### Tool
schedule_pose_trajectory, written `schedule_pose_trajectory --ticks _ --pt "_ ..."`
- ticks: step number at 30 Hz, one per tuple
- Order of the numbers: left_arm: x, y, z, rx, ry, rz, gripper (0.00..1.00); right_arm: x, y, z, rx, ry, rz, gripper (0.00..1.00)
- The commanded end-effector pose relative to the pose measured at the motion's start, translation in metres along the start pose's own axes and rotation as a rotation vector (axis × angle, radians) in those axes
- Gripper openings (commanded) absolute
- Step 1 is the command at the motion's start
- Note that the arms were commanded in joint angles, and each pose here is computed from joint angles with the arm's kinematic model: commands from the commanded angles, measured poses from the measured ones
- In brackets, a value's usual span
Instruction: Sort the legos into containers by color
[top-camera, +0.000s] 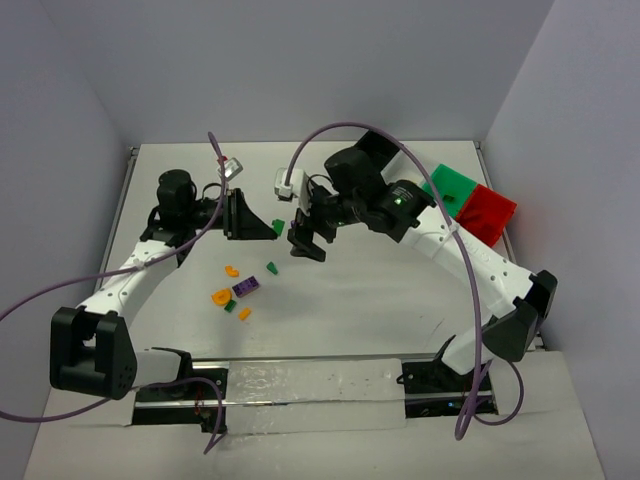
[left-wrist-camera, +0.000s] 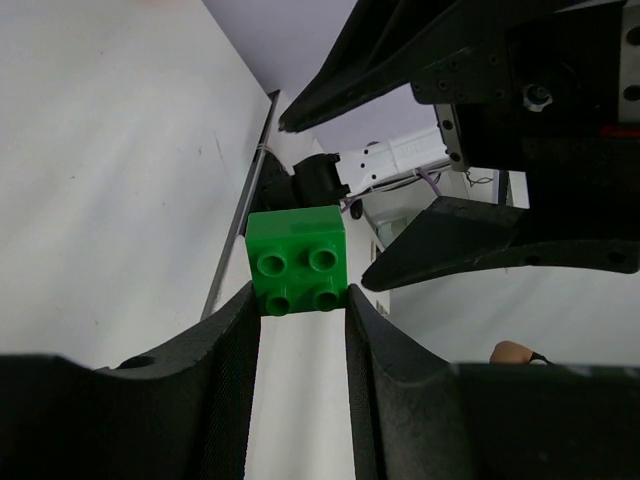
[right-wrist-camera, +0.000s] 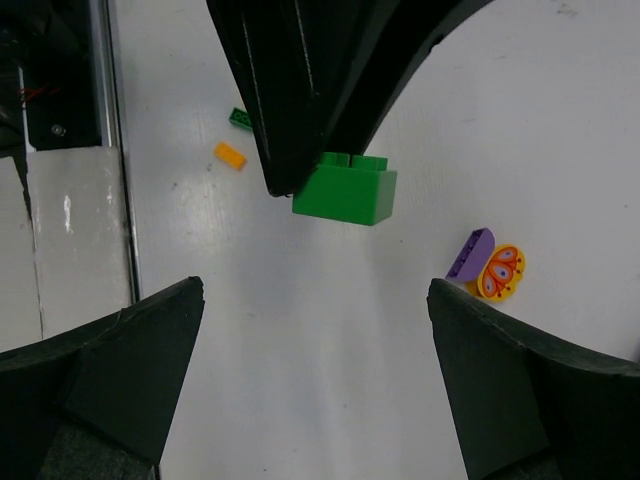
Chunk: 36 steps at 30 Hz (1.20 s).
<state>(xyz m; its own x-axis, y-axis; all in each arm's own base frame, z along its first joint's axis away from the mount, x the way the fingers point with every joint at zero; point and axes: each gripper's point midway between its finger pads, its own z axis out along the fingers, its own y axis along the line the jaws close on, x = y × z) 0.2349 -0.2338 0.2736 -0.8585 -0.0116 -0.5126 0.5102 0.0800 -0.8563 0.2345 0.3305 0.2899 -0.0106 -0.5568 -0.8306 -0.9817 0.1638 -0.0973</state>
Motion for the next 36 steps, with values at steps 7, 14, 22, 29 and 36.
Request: schedule_pose_trajectory --ticks 7,14,22,29,36 --pt "0.020 -0.036 0.009 0.101 0.100 0.098 0.00 -0.026 0.022 -0.004 -0.126 -0.084 -0.195 1.00" --pt "0.023 -0.036 0.013 0.115 0.125 0.095 0.00 -0.028 0.028 -0.004 -0.169 -0.075 -0.270 0.98" --pt "0.028 -0.037 0.015 0.135 0.156 0.075 0.00 -0.019 0.038 0.002 -0.197 -0.032 -0.347 0.90" --pt "0.034 -0.038 0.019 0.149 0.186 0.065 0.00 -0.010 0.042 0.008 -0.198 0.017 -0.428 0.84" --pt "0.037 -0.037 0.020 0.152 0.198 0.049 0.00 0.003 0.047 0.012 -0.200 0.076 -0.494 0.53"
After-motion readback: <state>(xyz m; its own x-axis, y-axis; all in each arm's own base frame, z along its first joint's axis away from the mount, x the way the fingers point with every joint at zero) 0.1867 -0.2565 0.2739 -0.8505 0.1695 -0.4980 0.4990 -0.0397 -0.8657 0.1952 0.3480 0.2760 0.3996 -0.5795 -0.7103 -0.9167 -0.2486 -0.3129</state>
